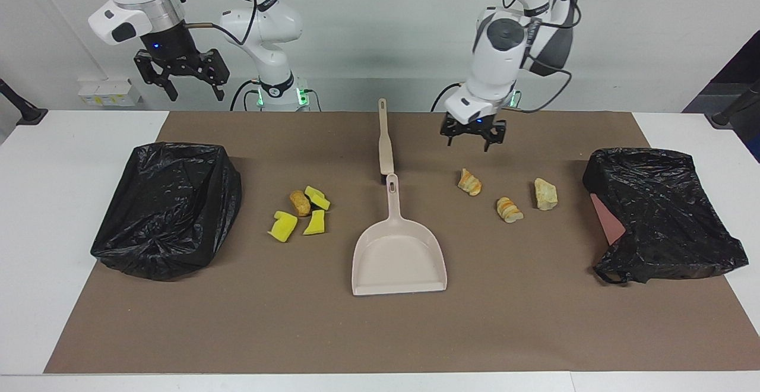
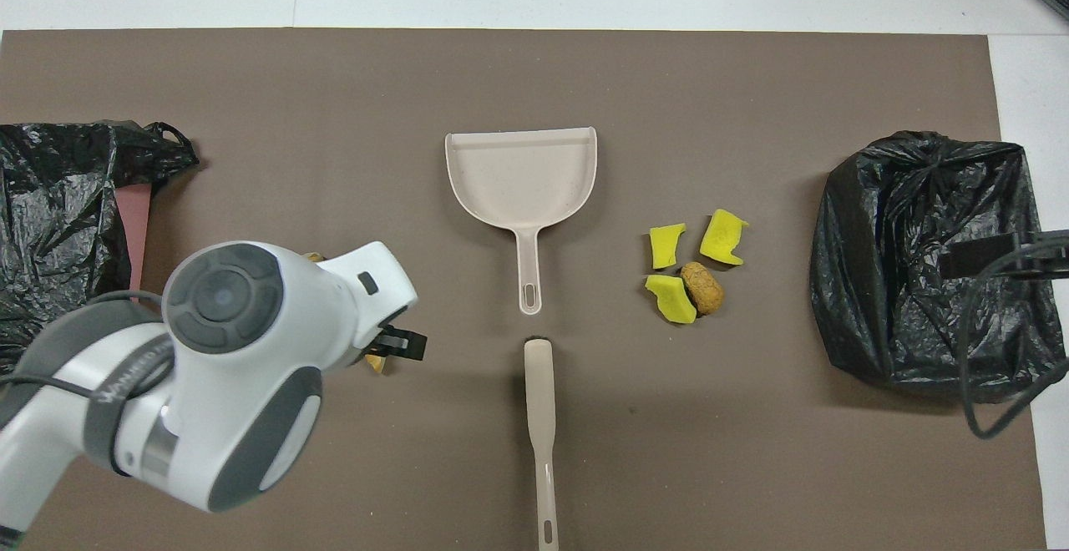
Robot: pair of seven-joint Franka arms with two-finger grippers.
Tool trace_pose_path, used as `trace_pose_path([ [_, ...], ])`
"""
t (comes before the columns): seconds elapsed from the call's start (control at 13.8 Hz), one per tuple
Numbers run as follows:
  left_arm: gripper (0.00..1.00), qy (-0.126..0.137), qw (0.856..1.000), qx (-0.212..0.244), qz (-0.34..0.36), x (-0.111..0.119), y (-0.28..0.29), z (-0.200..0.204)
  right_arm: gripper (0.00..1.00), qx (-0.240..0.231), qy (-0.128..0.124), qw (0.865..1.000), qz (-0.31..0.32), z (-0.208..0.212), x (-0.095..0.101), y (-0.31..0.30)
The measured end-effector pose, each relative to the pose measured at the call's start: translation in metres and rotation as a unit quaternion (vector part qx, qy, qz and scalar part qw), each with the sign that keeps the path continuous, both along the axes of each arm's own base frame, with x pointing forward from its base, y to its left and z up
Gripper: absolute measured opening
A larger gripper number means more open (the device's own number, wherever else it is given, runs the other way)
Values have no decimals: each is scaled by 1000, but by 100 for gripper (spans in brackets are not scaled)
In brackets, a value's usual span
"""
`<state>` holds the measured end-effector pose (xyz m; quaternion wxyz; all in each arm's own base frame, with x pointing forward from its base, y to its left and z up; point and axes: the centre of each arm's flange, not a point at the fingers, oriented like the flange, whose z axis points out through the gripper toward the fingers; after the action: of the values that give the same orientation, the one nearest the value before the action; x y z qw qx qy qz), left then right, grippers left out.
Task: Sweep and dump trash in bin
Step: 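Grasp the beige brush handle with the left gripper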
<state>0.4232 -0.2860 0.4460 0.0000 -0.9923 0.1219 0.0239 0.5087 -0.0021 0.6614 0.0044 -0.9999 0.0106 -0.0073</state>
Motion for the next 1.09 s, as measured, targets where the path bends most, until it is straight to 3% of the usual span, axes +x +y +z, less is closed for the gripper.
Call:
trace_pose_path([
  [0.29,100,-13,1000,-7,-6,-74,-75,-39,100,0,0,1000,0,0,0,0],
  [0.51,100,-17,1000,-17,2,-116,-113,-68,100,0,0,1000,0,0,0,0],
  [1.01,100,-12,1000,-12,21,-164,-160,-112,100,0,0,1000,0,0,0,0],
  [1.09,92,-12,1000,-12,21,-164,-160,-112,100,0,0,1000,0,0,0,0],
])
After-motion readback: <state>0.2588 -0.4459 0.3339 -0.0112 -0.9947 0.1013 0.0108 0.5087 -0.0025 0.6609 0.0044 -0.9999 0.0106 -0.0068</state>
